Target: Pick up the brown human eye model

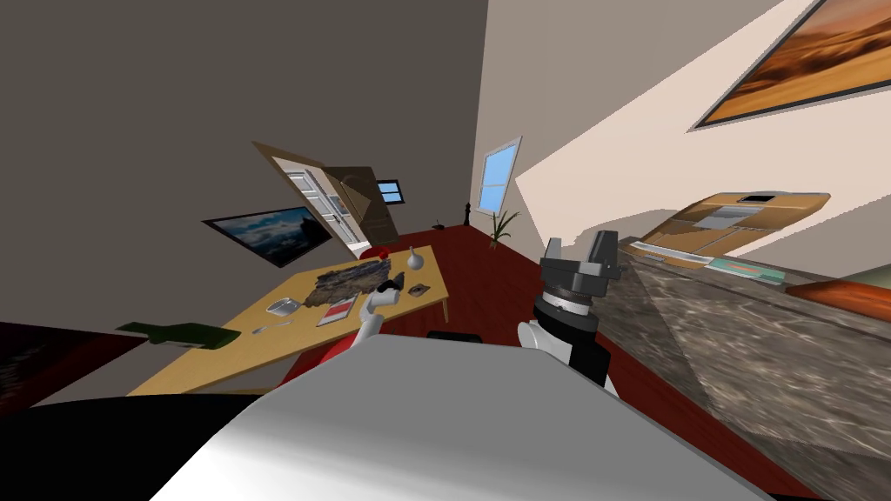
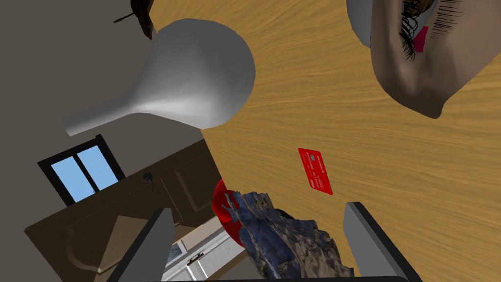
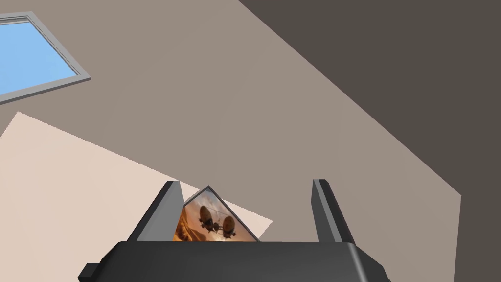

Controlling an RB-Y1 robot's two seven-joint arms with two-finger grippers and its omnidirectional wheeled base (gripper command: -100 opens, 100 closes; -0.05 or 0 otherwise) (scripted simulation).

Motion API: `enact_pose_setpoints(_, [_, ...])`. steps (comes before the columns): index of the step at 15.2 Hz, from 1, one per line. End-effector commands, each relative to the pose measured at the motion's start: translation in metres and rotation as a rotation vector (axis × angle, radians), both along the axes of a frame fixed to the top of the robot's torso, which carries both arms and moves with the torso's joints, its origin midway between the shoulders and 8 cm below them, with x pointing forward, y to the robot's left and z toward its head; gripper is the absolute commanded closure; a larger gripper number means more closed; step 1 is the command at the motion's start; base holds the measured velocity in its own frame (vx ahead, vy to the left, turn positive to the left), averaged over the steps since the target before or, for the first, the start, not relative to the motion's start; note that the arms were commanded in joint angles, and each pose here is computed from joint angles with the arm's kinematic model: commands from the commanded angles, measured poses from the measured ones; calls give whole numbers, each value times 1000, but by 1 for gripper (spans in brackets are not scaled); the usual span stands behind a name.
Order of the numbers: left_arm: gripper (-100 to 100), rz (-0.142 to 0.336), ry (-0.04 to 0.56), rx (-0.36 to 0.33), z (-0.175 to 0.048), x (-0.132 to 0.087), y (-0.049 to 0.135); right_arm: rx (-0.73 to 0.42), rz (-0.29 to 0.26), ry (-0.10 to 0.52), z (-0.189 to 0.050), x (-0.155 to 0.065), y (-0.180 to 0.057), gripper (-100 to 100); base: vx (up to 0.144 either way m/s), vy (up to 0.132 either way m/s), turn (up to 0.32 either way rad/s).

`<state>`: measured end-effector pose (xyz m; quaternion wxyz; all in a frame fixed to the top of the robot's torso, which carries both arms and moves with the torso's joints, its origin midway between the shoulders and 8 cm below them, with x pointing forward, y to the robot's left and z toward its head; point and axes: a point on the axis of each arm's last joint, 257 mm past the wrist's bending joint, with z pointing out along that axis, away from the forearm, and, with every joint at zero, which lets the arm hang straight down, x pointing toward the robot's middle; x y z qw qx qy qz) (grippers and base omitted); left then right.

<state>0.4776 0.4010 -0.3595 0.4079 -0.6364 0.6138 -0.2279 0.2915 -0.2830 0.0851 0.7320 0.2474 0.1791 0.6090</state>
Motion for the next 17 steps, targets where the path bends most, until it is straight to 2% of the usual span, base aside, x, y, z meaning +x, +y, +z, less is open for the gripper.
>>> enact_pose_setpoints(1, [-100,12,42,-18,-12,-4,0,0,0,0,0,0,0,0,36,-24,-6])
enact_pose_setpoints(2, [-100,24,83,-39,-24,-7,-1,0,0,0,0,0,0,0,44,-22,-5])
enact_pose_setpoints(3, [-100,25,89,-41,-25,-8,-1,0,0,0,0,0,0,0,47,-23,-6])
enact_pose_setpoints(6, [-100,46,163,-82,-46,-15,-6,0,0,0,0,0,0,0,49,-32,-4])
enact_pose_setpoints(8, [-100,48,176,-85,-48,-17,-6,0,0,0,0,0,0,0,37,-28,-2])
enact_pose_setpoints(9, [-100,57,216,-106,-58,-22,-10,0,0,0,0,0,0,0,27,-17,-2])
enact_pose_setpoints(10, [-100,57,216,-106,-58,-22,-10,0,0,0,0,0,0,0,28,-17,-6])
enact_pose_setpoints(11, [-100,65,254,-126,-68,-26,-13,0,0,0,0,0,0,0,35,-22,-4])
enact_pose_setpoints(12, [-100,65,254,-126,-68,-26,-13,0,0,0,0,0,0,0,35,-23,-3])
enact_pose_setpoints(13, [-100,72,289,-146,-76,-31,-17,0,0,0,0,0,0,0,36,-27,-3])
enact_pose_setpoints(14, [-100,72,289,-146,-76,-31,-17,0,0,0,0,0,0,0,35,-25,-4])
enact_pose_setpoints(17, [-100,82,350,-180,-90,-39,-26,0,0,0,0,0,0,0,33,-17,-3])
